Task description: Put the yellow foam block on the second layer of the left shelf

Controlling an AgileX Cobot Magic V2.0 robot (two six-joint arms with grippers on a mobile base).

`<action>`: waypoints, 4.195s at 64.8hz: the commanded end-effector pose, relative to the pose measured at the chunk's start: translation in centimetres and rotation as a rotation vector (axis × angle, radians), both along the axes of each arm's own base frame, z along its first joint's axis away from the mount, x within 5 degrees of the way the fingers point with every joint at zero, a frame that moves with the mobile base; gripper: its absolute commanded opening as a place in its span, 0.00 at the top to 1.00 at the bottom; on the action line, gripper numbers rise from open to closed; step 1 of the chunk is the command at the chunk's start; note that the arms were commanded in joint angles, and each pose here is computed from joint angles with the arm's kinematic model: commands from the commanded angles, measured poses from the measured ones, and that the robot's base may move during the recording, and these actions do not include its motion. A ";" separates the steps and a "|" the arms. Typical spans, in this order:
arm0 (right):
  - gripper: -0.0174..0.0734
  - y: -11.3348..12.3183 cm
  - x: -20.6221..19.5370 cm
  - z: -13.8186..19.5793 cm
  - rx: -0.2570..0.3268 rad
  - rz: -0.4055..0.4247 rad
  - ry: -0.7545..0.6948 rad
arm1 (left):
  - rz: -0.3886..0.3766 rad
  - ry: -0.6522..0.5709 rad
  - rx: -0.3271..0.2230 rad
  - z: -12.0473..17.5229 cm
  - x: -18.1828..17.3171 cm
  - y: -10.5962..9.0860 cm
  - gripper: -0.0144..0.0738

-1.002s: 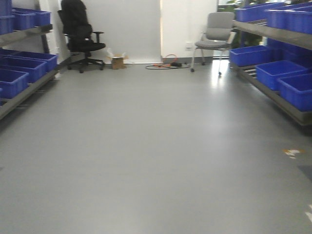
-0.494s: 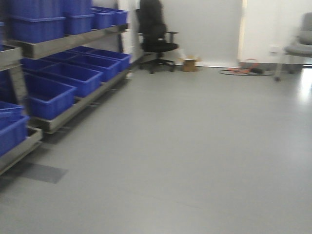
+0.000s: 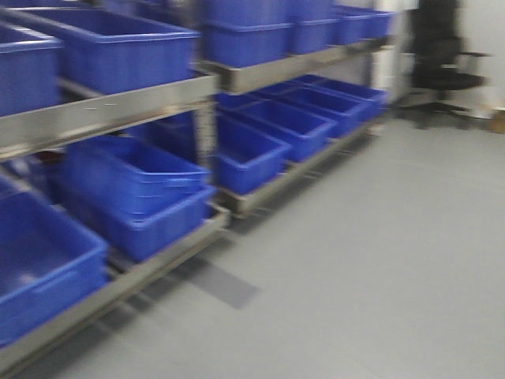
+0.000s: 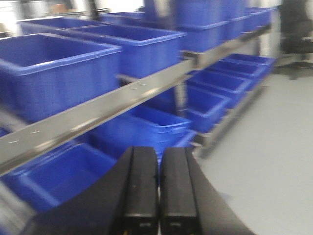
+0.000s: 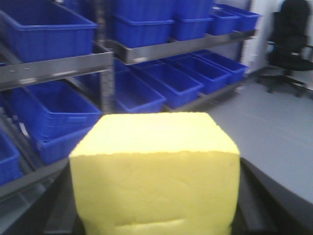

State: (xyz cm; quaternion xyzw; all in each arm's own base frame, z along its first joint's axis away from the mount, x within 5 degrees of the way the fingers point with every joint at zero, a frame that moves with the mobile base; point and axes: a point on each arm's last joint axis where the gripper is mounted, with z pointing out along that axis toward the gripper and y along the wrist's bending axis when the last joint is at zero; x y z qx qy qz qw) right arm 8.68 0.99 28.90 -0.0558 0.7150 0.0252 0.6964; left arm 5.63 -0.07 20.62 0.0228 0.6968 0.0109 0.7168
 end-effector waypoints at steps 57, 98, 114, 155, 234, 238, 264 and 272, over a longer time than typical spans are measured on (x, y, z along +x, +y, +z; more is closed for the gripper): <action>0.30 0.0 0.0 1.8 -0.001 -0.001 -0.114 | -0.013 -0.076 -0.012 0.0 -0.1 -0.1 0.68; 0.30 0.0 0.0 1.8 -0.001 -0.001 -0.114 | -0.013 -0.076 -0.012 0.0 -0.1 -0.1 0.68; 0.30 0.0 0.0 1.8 -0.001 -0.001 -0.114 | -0.013 -0.076 -0.012 0.0 -0.1 -0.1 0.68; 0.30 0.0 0.0 1.8 -0.001 -0.001 -0.114 | -0.013 -0.076 -0.012 0.0 -0.1 -0.1 0.68; 0.30 0.8 6.8 4.0 0.093 -0.007 0.079 | -0.013 -0.076 -0.012 0.0 -0.1 -0.1 0.68; 0.30 0.9 7.8 3.7 0.105 -0.008 0.093 | -0.013 -0.076 -0.012 0.0 -0.1 -0.1 0.68; 0.29 1.2 10.5 2.3 0.102 -0.010 0.122 | -0.013 -0.076 -0.012 0.0 -0.1 -0.1 0.68; 0.29 1.2 10.5 2.8 0.108 -0.007 0.066 | -0.013 -0.076 -0.012 0.0 -0.1 -0.1 0.68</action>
